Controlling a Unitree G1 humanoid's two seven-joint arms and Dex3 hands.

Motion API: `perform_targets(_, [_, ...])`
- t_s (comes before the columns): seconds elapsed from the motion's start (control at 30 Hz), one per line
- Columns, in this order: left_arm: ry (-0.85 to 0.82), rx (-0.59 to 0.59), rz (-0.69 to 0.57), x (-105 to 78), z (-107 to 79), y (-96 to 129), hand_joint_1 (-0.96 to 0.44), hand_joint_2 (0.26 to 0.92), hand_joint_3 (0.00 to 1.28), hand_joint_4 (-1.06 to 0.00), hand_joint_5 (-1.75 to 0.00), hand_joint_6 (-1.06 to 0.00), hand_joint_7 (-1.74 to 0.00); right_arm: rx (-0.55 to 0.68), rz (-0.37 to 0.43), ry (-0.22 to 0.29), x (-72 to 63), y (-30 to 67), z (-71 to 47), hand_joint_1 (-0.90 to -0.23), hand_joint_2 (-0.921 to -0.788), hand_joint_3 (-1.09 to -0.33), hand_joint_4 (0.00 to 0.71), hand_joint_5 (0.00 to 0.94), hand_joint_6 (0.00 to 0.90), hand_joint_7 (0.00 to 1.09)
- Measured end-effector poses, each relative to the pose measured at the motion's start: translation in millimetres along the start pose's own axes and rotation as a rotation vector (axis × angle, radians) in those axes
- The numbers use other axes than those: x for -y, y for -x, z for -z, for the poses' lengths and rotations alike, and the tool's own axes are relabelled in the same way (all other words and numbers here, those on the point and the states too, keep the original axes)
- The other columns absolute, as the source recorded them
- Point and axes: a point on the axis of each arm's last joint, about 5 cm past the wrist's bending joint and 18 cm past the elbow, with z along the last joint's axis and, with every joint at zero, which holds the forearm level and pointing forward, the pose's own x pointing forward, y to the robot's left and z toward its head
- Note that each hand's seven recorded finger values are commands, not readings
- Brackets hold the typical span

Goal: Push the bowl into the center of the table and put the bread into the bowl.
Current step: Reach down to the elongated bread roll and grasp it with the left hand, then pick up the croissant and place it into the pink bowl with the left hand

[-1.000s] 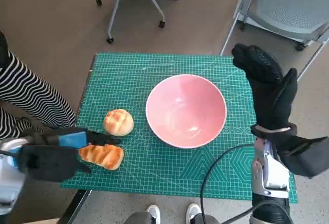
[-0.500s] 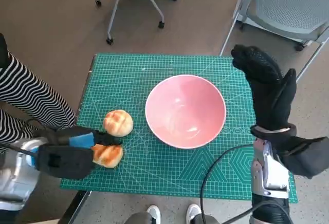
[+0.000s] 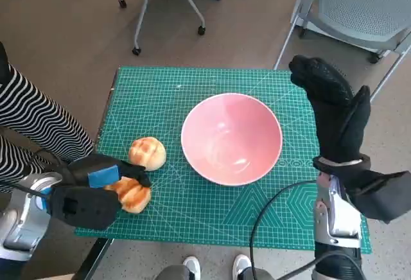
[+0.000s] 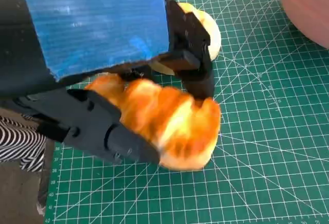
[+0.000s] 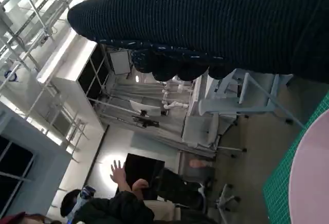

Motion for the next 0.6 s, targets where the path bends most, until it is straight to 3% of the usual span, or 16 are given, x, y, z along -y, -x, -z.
perform_targets(0.33, [0.009,0.084,-0.055,-7.1,0.1,8.9,0.00,0.920,0.09,-0.69,-1.12,-0.57,-1.26,0.011,-0.003,0.006,-1.5,2.0,2.9,-0.685,-0.921,-0.668,0.214,0.002,0.123,0.53])
perform_targets(0.6, [0.024,0.154,-0.091,-24.4,-12.2,23.9,0.00,0.920,0.09,-0.68,-1.12,-0.59,-1.26,0.018,-0.007,0.027,-0.1,3.3,2.7,-0.679,-0.921,-0.681,0.210,0.000,0.114,0.53])
